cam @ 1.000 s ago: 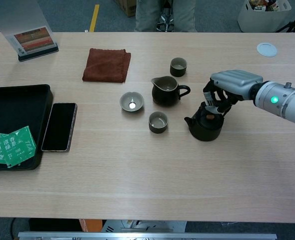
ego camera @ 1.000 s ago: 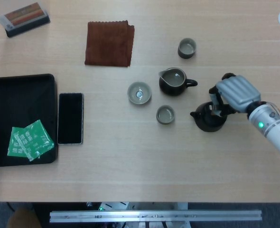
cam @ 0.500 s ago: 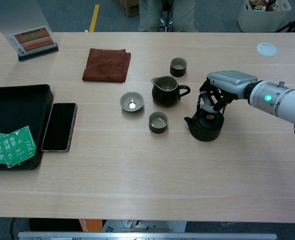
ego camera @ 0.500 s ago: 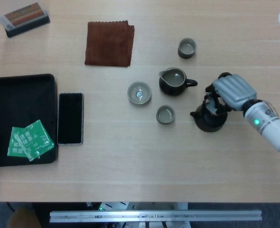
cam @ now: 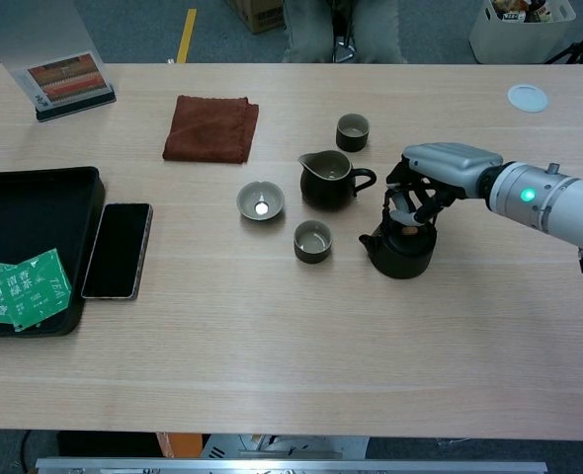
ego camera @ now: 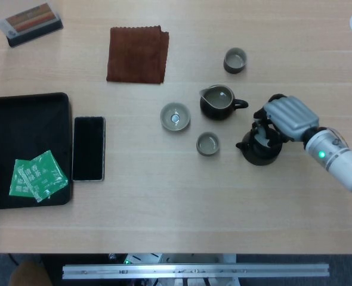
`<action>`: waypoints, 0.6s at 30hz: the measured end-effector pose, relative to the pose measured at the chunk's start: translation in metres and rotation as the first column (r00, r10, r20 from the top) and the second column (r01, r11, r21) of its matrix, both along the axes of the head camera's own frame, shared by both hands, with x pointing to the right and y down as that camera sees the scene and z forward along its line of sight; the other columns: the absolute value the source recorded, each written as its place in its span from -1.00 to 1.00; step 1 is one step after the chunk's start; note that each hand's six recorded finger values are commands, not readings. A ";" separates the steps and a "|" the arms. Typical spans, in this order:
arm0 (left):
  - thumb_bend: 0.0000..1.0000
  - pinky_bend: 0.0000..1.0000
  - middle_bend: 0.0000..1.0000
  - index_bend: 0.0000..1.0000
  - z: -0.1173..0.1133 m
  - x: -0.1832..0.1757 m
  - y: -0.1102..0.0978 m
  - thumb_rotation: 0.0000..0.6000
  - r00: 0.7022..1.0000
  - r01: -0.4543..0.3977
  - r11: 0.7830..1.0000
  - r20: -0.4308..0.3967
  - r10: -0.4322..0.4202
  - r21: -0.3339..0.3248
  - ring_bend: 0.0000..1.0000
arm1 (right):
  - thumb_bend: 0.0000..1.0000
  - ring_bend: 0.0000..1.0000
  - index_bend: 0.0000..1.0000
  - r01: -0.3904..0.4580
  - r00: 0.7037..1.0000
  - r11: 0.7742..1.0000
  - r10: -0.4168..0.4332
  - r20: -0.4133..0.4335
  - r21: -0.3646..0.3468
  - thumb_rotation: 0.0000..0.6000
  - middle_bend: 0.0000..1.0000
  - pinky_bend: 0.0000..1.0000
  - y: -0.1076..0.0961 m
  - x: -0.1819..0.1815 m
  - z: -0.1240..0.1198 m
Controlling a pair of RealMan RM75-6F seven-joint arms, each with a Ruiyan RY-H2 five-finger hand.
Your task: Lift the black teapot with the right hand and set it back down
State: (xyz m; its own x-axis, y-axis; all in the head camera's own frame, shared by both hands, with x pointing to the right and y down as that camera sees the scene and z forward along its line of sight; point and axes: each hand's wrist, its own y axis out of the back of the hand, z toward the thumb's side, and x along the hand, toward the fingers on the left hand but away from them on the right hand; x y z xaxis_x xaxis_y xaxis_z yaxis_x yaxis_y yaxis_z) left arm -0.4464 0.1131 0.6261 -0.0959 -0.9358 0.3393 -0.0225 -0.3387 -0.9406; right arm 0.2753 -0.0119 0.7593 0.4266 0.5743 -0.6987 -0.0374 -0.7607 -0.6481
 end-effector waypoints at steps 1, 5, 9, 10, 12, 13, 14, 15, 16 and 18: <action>-0.24 -0.91 -0.78 -0.83 0.000 0.000 0.000 0.57 1.000 0.000 1.000 0.000 0.000 0.001 -1.00 | -0.29 0.34 0.32 -0.001 1.000 1.000 0.001 0.000 -0.005 0.79 0.40 -0.60 0.000 0.000 0.000; -0.24 -0.91 -0.78 -0.83 0.000 0.001 -0.001 0.56 1.000 -0.003 1.000 -0.001 0.003 0.001 -1.00 | -0.29 0.38 0.34 -0.006 1.000 1.000 0.006 0.000 -0.028 0.79 0.44 -0.60 0.000 0.000 0.000; -0.24 -0.91 -0.78 -0.83 0.000 0.001 -0.002 0.57 1.000 -0.004 1.000 -0.001 0.004 0.003 -1.00 | -0.29 0.40 0.36 -0.014 1.000 0.999 0.014 0.005 -0.051 0.79 0.46 -0.60 -0.004 -0.002 -0.003; -0.24 -0.91 -0.78 -0.83 -0.001 0.001 -0.002 0.57 1.000 -0.003 1.000 0.000 0.003 0.003 -1.00 | -0.30 0.40 0.36 -0.018 1.000 0.998 0.018 0.007 -0.057 0.79 0.46 -0.60 -0.005 -0.003 -0.004; -0.24 -0.91 -0.78 -0.83 -0.001 0.000 -0.001 0.57 1.000 0.000 1.000 0.001 0.000 0.004 -1.00 | -0.37 0.40 0.36 -0.025 1.000 0.997 0.026 0.014 -0.070 0.78 0.46 -0.60 -0.007 -0.005 -0.006; -0.24 -0.91 -0.78 -0.83 -0.002 0.000 -0.001 0.58 1.000 0.001 1.000 0.002 -0.001 0.005 -1.00 | -0.44 0.40 0.37 -0.025 1.000 0.997 0.026 0.016 -0.072 0.78 0.46 -0.60 -0.008 -0.006 -0.007; -0.24 -0.91 -0.78 -0.83 -0.002 -0.001 -0.001 0.58 1.000 0.002 1.000 0.002 -0.002 0.005 -1.00 | -0.49 0.40 0.37 -0.023 1.000 0.997 0.024 0.017 -0.072 0.77 0.46 -0.60 -0.009 -0.006 -0.007; -0.24 -0.91 -0.78 -0.83 -0.002 -0.001 -0.001 0.58 1.000 0.003 1.000 0.003 -0.003 0.006 -1.00 | -0.55 0.40 0.37 -0.022 1.000 0.997 0.024 0.017 -0.075 0.77 0.46 -0.60 -0.009 -0.007 -0.008; -0.24 -0.91 -0.78 -0.83 -0.003 -0.001 0.000 0.58 1.000 0.004 1.000 0.004 -0.004 0.006 -1.00 | -0.60 0.40 0.37 -0.022 1.000 0.997 0.024 0.018 -0.078 0.76 0.46 -0.60 -0.009 -0.007 -0.008; -0.24 -0.91 -0.78 -0.83 -0.003 -0.002 0.000 0.57 1.000 0.005 1.000 0.005 -0.005 0.007 -1.00 | -0.67 0.40 0.37 -0.024 1.000 0.996 0.025 0.018 -0.088 0.74 0.46 -0.60 -0.008 -0.008 -0.008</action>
